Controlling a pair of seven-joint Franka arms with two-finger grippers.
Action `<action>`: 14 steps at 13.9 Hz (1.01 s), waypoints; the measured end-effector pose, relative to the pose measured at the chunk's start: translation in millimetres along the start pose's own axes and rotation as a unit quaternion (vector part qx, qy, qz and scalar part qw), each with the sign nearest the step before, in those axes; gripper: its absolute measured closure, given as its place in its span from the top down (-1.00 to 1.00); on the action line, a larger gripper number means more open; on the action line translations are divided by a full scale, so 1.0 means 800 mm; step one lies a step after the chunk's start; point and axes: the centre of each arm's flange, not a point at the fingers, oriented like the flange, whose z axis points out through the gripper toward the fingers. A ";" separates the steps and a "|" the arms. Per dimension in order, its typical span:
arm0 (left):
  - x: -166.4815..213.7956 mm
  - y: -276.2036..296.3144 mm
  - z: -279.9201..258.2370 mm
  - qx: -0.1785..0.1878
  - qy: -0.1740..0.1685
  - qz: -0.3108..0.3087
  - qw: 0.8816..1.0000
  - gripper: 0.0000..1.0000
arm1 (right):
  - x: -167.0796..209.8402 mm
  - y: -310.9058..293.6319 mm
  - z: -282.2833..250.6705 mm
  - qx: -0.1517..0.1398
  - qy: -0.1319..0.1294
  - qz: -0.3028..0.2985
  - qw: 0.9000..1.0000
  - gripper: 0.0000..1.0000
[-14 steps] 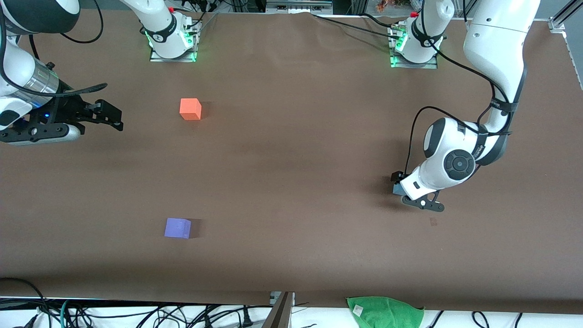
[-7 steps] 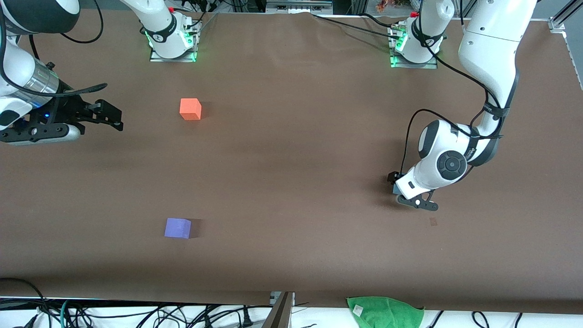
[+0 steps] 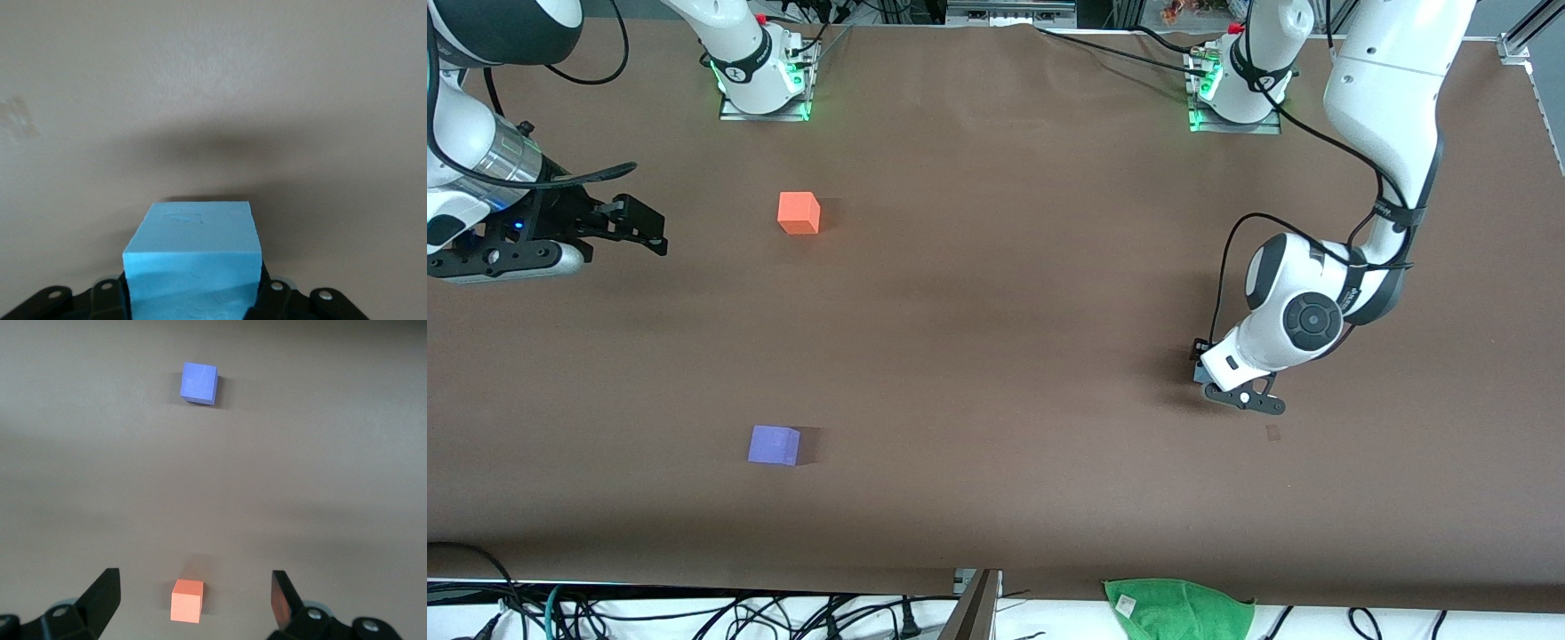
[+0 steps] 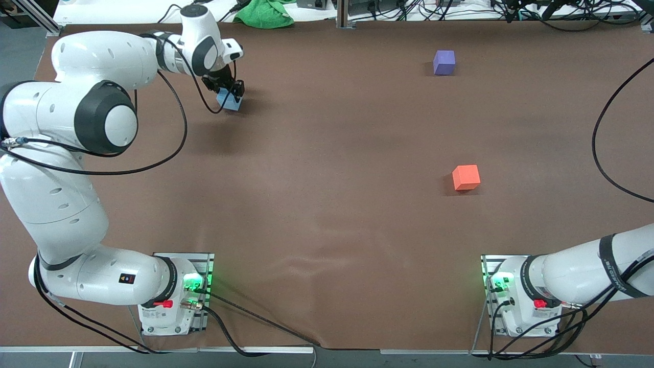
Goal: Place blue block between orange and purple blocks
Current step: 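Close the left gripper on the light-blue cube, then carry the light-blue cube with the left gripper toward the table middle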
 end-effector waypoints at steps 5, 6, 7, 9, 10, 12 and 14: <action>0.011 0.136 -0.134 -0.028 -0.005 -0.054 0.998 0.24 | 0.000 0.000 0.000 0.000 0.000 0.000 1.000 1.00; 0.008 0.173 -0.139 -0.033 -0.004 -0.067 0.997 0.24 | 0.000 0.000 0.000 0.000 0.000 0.000 1.000 1.00; 0.002 0.214 -0.136 -0.034 -0.007 -0.074 0.997 0.24 | 0.000 0.000 0.000 0.000 0.000 0.000 1.000 1.00; -0.013 0.296 -0.118 -0.031 -0.017 -0.080 0.996 0.24 | 0.000 0.000 0.000 0.000 0.000 0.000 1.000 1.00; -0.021 0.330 -0.103 -0.028 -0.025 -0.083 0.996 0.24 | 0.000 0.000 0.000 0.000 0.000 0.000 1.000 1.00; -0.035 0.376 -0.059 -0.021 -0.046 -0.080 0.995 0.24 | 0.000 0.000 0.000 0.000 0.000 0.000 1.000 1.00; -0.043 0.411 -0.012 -0.025 -0.050 -0.077 0.995 0.24 | 0.000 0.000 0.000 0.000 0.000 0.000 1.000 1.00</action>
